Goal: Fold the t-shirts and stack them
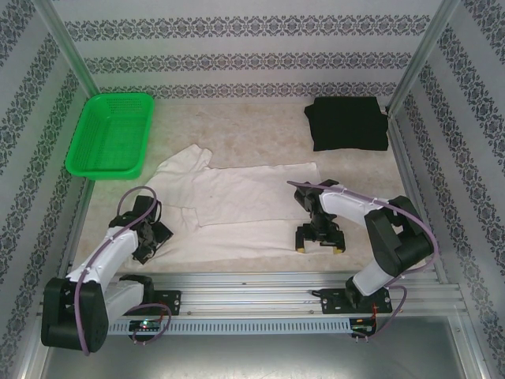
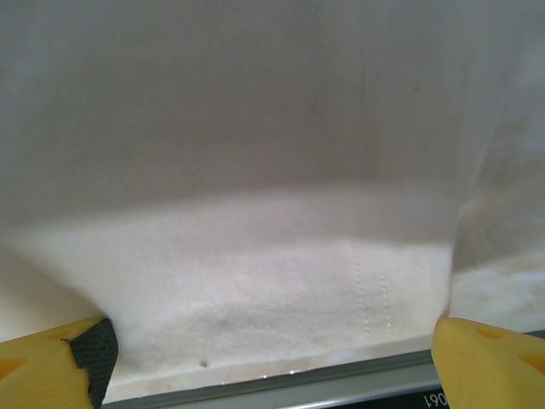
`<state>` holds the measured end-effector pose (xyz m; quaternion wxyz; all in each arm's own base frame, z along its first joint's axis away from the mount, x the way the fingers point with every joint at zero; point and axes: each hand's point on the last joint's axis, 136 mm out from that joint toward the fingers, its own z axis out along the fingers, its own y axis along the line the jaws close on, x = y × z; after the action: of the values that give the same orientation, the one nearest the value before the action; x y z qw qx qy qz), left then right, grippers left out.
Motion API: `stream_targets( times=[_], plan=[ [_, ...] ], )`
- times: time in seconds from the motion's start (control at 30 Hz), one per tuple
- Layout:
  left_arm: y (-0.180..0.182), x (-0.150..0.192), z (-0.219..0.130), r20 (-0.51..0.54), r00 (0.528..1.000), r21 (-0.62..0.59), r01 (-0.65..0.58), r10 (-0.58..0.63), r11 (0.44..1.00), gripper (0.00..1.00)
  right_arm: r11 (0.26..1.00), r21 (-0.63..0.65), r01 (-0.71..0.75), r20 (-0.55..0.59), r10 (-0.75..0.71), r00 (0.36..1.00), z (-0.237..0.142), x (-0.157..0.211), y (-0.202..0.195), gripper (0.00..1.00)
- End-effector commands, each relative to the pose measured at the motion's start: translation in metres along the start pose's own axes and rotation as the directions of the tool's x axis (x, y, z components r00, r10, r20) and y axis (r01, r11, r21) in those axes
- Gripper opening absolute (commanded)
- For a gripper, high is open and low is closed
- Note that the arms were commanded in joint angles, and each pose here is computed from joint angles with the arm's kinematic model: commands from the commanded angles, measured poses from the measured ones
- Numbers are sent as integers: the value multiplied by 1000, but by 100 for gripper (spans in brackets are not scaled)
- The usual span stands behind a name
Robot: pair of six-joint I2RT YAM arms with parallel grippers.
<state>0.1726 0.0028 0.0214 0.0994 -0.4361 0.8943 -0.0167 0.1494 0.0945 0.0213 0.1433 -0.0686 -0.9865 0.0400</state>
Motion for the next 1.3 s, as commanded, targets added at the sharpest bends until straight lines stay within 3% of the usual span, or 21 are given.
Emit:
stream_targets(
  times=[0.0,0.13,0.37,0.53,0.7,0.83,1.0,1.13,1.27],
  plan=[
    [12,5,-16,-24,1000,-46,10,-11,999,85,999,34,-17,9,16,1000,-9,12,-9,96],
    [-10,-15,-36,31,1000,12,-7,7,1000,99,1000,15,-14,72,13,997,-34,5,-8,97],
    [-62,-55,-83,109,992,102,-79,68,992,100,995,-100,-18,241,42,970,-110,-18,-8,98],
    [-144,-96,-117,184,957,208,-261,225,943,100,946,-321,-37,369,160,916,-168,-92,-17,98],
    [-234,-131,-120,199,906,304,-420,374,855,100,922,-387,-20,407,190,893,-196,-179,-26,94],
    [-281,-160,-112,223,846,278,-531,484,800,100,896,-445,15,419,193,887,-196,-239,-10,85],
    [-310,-190,-94,258,792,226,-606,553,763,98,889,-457,6,405,201,892,-174,-284,0,76],
    [-319,-212,-74,291,781,190,-613,552,767,97,900,-436,5,409,193,892,-160,-305,2,71],
    [-320,-225,-50,283,806,192,-578,520,793,95,915,-404,5,385,165,908,-143,-311,3,66]
  ],
)
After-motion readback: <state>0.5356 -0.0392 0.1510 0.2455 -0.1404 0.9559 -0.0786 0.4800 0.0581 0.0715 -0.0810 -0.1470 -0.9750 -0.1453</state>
